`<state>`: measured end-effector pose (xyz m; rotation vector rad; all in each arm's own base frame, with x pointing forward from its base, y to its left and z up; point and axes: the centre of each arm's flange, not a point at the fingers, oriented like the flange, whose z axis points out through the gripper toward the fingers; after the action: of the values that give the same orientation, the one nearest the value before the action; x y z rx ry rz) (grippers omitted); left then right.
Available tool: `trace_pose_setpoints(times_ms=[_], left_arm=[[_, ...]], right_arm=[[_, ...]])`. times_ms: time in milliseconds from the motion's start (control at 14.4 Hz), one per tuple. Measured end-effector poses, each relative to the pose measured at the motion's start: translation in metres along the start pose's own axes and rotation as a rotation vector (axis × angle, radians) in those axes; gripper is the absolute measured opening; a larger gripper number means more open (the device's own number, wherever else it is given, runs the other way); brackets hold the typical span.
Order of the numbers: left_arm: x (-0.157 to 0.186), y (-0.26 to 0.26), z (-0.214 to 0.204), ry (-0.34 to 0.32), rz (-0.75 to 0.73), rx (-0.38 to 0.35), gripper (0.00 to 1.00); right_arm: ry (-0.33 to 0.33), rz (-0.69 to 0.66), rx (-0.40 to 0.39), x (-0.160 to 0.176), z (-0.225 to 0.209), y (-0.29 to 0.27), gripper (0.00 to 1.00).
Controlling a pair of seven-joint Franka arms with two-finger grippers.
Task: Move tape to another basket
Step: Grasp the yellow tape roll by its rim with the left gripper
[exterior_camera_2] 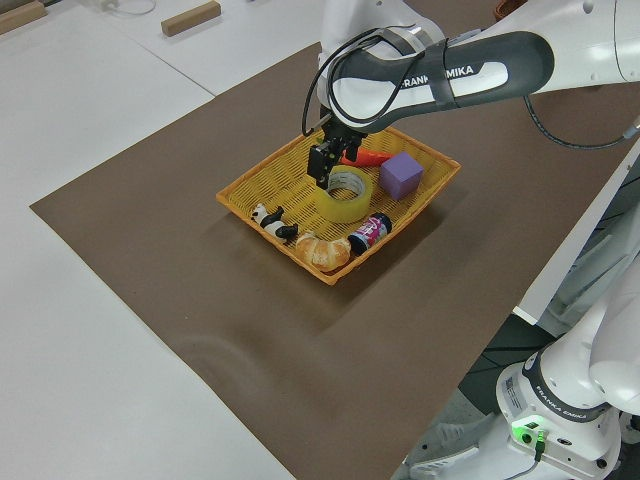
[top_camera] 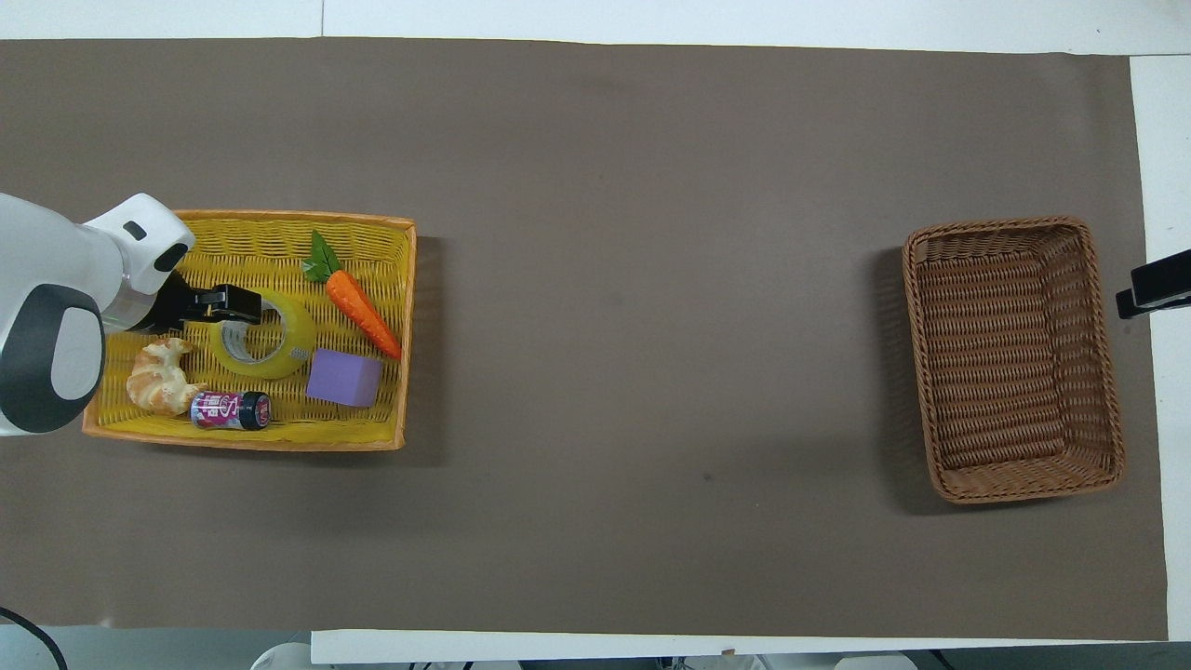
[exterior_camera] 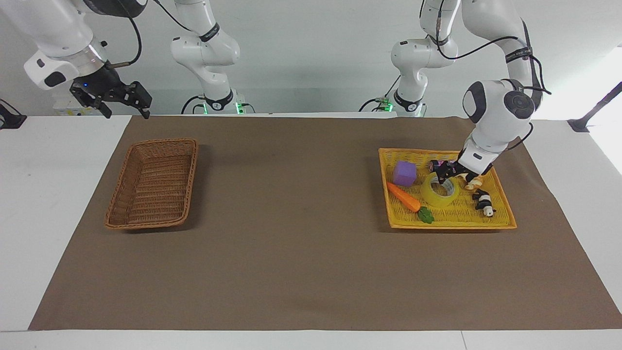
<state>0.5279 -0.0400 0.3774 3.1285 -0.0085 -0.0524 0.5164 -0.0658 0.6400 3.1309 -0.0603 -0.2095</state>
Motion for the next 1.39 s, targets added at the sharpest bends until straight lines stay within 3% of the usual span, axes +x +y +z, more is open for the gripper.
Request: trace_pose_setpoints(times_ms=[974, 1183, 1392], left_arm=[[-0.006, -0.016, 0.053, -0.006, -0.01, -0.002, 0.95], [-0.01, -0.015, 0.064, 0.02, -0.008, -0.003, 0.93], [-0.013, -0.013, 0.073, 0.023, -0.002, -0.003, 0.85]], right_arm=[[0.0, 0.0, 0.0, 0.0, 0.0, 0.0, 1.0], [0.0, 0.0, 0.0, 0.0, 0.0, 0.0, 1.0], [0.0, 0.0, 0.0, 0.0, 0.0, 0.0, 1.0]])
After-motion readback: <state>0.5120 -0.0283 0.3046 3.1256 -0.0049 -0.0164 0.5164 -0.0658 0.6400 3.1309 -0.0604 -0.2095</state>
